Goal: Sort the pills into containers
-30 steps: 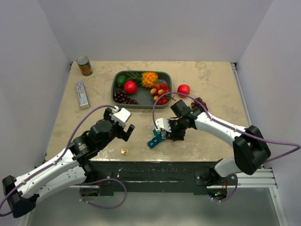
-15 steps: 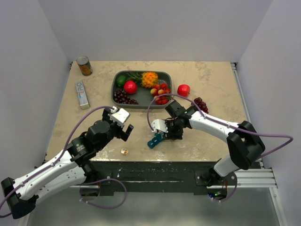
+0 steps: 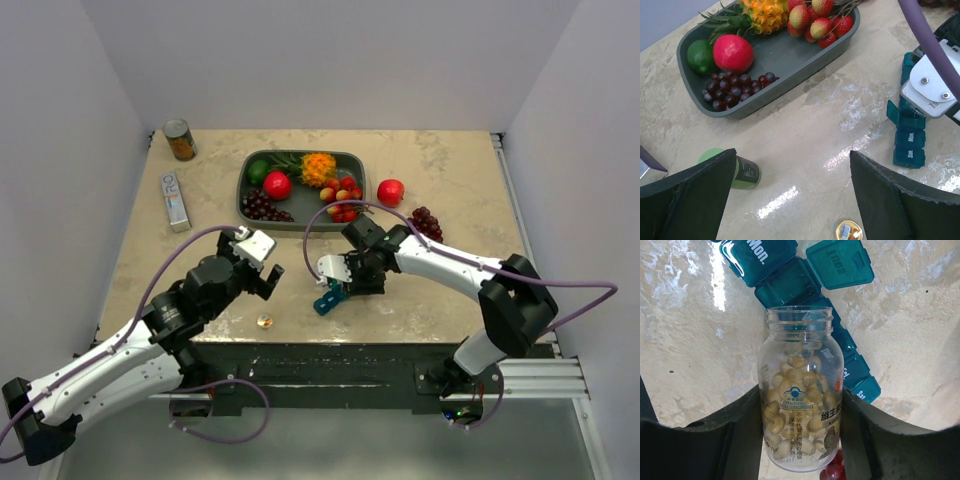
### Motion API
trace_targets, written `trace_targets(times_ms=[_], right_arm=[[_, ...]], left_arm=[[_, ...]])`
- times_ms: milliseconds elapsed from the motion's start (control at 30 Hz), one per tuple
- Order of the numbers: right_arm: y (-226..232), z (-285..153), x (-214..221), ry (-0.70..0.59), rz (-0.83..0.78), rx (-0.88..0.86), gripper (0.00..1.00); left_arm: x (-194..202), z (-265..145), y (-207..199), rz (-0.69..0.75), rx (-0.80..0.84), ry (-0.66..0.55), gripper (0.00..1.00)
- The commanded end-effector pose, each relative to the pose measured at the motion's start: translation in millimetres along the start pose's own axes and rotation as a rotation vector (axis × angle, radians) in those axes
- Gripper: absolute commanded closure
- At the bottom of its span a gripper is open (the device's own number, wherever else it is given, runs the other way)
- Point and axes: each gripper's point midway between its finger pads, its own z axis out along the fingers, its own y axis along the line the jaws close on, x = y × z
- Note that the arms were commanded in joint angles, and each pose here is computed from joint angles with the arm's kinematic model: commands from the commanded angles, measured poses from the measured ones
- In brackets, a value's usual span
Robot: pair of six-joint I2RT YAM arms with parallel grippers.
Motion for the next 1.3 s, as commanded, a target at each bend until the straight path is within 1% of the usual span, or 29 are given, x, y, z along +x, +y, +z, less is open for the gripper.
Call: trace_targets(times_ms=[0,467,733,1100,1267], right_arm=[[-8,-8,-4,0.031,-0.007,0.024,1.00],[-7,-9,-6,0.080,0.000,0.027,1.00],[-7,-9,-5,0.123,-0.003,0.029,1.00],[-4,-7,-9,0.135,-0.003,0.018,1.00],[-5,-9,-8,0.161,-0.012,0.021,1.00]], left_arm=[[-11,-2,8,-0.006,-0.039,-0.045,0.01],[-9,-18,50,-0.050,-0.264,-0.043,0.01],[-10,-21,53,-0.057,-0.279,-0.050,0.01],[-11,-22,54,-0.060,-0.281,-0.056,0.01],[-12,-23,54,-0.062,-0.284,-0.059,0.01]])
